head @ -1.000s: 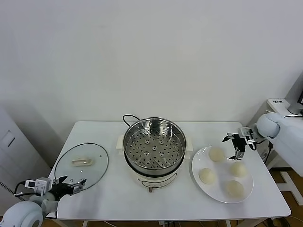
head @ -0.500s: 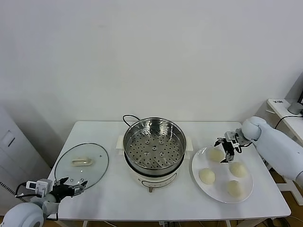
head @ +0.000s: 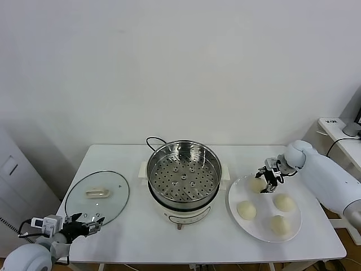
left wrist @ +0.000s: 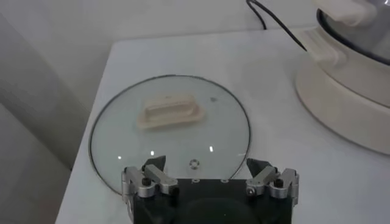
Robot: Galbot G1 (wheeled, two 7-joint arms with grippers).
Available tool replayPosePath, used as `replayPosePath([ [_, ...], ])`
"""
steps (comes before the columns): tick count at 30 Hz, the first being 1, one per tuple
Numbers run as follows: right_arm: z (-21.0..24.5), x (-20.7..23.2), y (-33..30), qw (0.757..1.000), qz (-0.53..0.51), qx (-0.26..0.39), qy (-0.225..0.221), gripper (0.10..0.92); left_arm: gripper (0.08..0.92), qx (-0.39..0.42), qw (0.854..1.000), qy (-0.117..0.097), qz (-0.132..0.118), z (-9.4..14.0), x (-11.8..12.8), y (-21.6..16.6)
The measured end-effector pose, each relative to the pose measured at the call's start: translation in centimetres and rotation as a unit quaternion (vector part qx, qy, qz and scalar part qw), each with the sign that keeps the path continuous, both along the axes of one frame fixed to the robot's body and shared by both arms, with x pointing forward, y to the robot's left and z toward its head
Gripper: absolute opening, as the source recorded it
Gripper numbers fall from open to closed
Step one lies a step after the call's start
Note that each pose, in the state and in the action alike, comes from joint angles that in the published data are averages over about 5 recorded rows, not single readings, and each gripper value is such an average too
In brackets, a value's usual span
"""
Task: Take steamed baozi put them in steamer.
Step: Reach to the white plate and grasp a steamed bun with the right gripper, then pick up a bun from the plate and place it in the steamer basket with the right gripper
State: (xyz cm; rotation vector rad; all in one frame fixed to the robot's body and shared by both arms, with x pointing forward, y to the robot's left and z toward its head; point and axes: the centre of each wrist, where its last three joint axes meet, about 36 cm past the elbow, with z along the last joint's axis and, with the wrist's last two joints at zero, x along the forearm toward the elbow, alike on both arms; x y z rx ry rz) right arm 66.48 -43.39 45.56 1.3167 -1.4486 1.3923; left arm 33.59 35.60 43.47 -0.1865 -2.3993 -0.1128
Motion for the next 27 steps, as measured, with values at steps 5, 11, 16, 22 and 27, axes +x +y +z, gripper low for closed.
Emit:
replayPosePath([
  [5,0.2,0.0,0.1,1.000,0.005,-0.001,-0.001,0.529,0.823,0.000,1.000,0.000,0.001,0.0,-0.1,0.0],
  [11,2.3,0.1,0.1,1.000,0.018,-0.001,-0.005,0.532,0.823,-0.001,1.000,-0.001,0.002,0.0,-0.2,-0.2],
  [16,6.5,0.4,0.2,0.999,0.047,0.004,-0.014,0.534,0.823,-0.002,1.000,-0.002,0.001,0.1,-0.2,-0.4],
  [22,13.4,1.7,1.1,0.994,0.106,0.022,-0.031,0.535,0.823,-0.001,1.000,-0.004,0.001,0.1,-0.1,-0.4],
  [27,19.2,3.3,3.3,0.982,0.179,0.033,-0.053,0.542,0.823,0.000,1.000,-0.003,-0.001,0.1,-0.2,-0.4],
])
